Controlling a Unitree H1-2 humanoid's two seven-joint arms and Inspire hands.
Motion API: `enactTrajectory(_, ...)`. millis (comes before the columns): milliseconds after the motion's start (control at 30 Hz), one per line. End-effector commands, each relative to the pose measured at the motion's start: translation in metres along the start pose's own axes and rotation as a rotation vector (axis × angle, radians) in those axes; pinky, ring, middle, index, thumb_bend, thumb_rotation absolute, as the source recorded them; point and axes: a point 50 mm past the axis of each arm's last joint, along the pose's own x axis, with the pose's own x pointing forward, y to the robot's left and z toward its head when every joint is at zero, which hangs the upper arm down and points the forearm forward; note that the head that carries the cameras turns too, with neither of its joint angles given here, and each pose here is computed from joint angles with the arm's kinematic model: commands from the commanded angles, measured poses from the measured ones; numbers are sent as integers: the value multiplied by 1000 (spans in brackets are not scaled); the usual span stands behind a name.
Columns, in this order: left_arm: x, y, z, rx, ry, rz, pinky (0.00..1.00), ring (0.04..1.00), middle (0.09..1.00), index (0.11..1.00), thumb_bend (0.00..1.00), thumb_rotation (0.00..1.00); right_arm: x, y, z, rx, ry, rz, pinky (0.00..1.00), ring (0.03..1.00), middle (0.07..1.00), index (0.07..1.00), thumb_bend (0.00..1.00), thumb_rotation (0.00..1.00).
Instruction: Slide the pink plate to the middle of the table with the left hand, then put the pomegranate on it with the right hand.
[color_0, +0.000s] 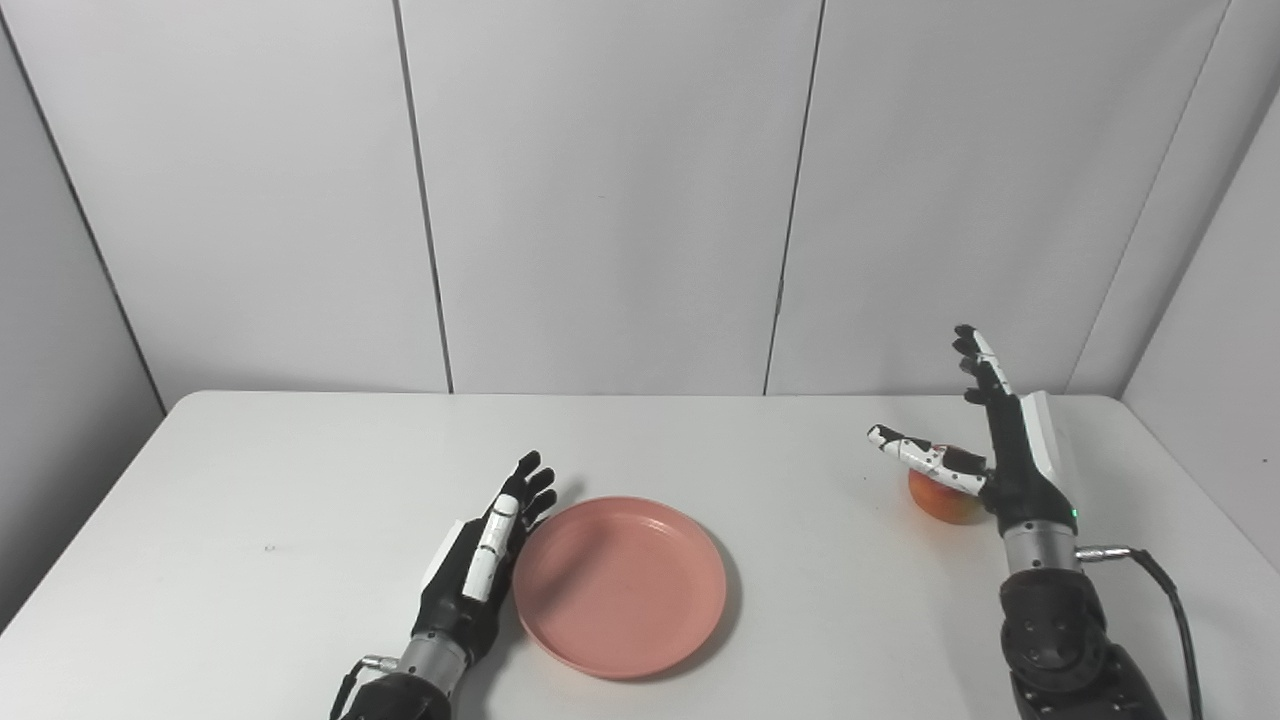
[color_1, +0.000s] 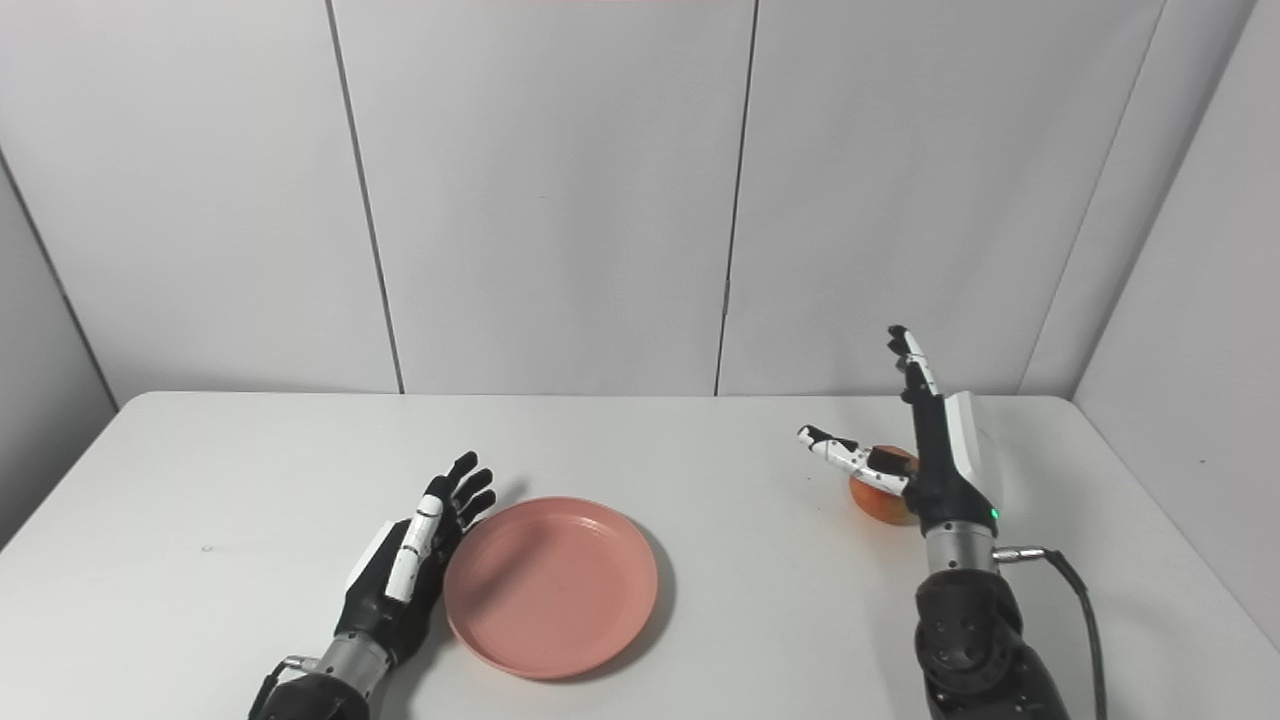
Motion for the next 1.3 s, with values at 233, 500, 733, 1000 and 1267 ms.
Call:
enactTrajectory(233,2,7,2,-2,-7,16,932,960,966,968,533,1000,32,-34,0,-154,-66,-65,780,865,888,905,835,418)
enactTrajectory(500,1,7,3,8,-7,17,928,958,963,965,520,1000,35,-34,-17,-180,17,-5,767,868,900,905,839,371)
enactTrajectory(733,1,8,3,14,-10,19,921,956,962,963,515,1000,34,-30,-32,-196,53,32,764,863,895,899,858,362)
enactTrajectory(1000,1,8,3,-5,-2,20,931,959,964,964,532,1000,32,-24,-33,-211,71,74,770,866,902,907,855,390)
enactTrajectory(1267,1,8,4,4,-9,15,925,958,962,963,514,1000,30,-15,-39,-217,109,112,761,867,901,907,863,358)
